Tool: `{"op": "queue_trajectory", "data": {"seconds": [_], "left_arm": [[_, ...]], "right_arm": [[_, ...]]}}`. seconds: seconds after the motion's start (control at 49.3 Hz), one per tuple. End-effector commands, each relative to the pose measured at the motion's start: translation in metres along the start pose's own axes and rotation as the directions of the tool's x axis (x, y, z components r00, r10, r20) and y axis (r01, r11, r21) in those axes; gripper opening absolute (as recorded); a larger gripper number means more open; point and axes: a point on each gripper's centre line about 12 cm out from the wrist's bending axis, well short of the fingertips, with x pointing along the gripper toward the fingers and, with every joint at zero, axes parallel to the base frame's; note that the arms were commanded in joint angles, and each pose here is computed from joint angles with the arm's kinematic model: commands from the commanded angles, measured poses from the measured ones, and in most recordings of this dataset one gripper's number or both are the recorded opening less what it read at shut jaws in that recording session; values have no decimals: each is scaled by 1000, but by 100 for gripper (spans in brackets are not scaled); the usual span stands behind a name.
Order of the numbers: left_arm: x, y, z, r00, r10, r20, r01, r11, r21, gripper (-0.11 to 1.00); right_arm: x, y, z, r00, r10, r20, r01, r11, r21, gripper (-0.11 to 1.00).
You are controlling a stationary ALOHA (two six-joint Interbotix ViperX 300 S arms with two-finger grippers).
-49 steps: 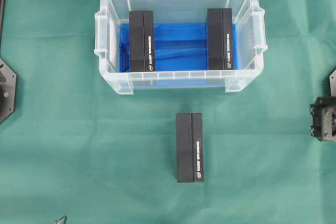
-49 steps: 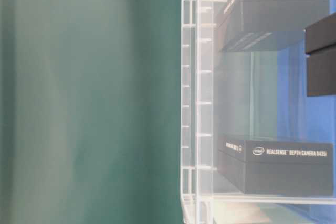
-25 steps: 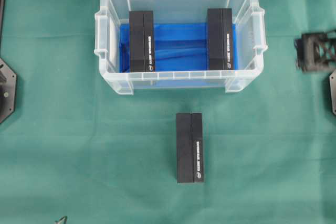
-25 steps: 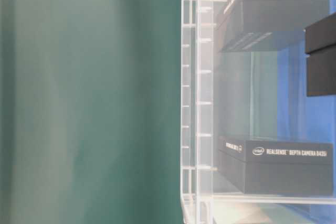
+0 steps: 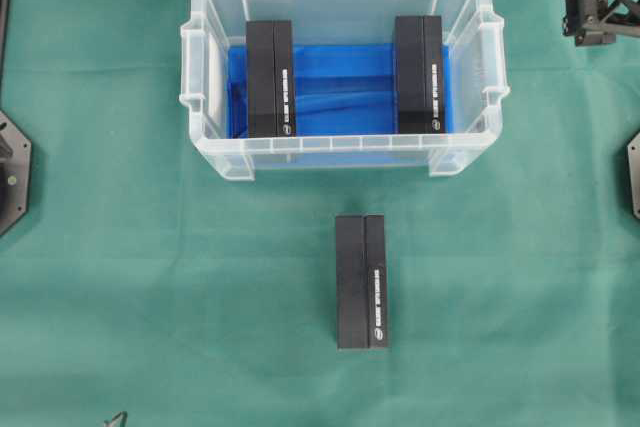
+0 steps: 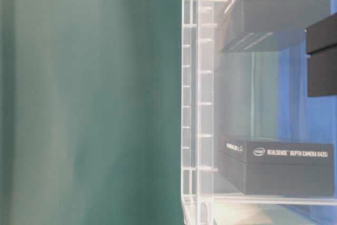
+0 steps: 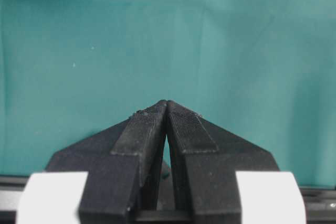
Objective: Take the box out of the case with the right arm.
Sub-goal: 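Withdraw the right gripper to the right side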
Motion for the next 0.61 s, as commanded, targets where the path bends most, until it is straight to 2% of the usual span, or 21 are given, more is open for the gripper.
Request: {"op": "queue_trajectory", "data": {"seconds": [0.0, 0.386, 0.588], "left_arm": [[-2, -1, 2, 1000, 0, 10, 0, 1000, 6, 0], [-1, 0, 2, 1000, 1, 7, -1, 1000, 3, 0], [-1, 0, 2, 1000, 1, 7, -1, 1000, 3, 0]], "right_arm": [[-3, 0, 1, 1000, 17, -2, -17, 1000, 6, 87], [-3, 0, 1, 1000, 14, -2, -14, 1000, 3, 87], [-2, 10, -4, 997, 61, -50, -60, 998, 13, 87]]}}
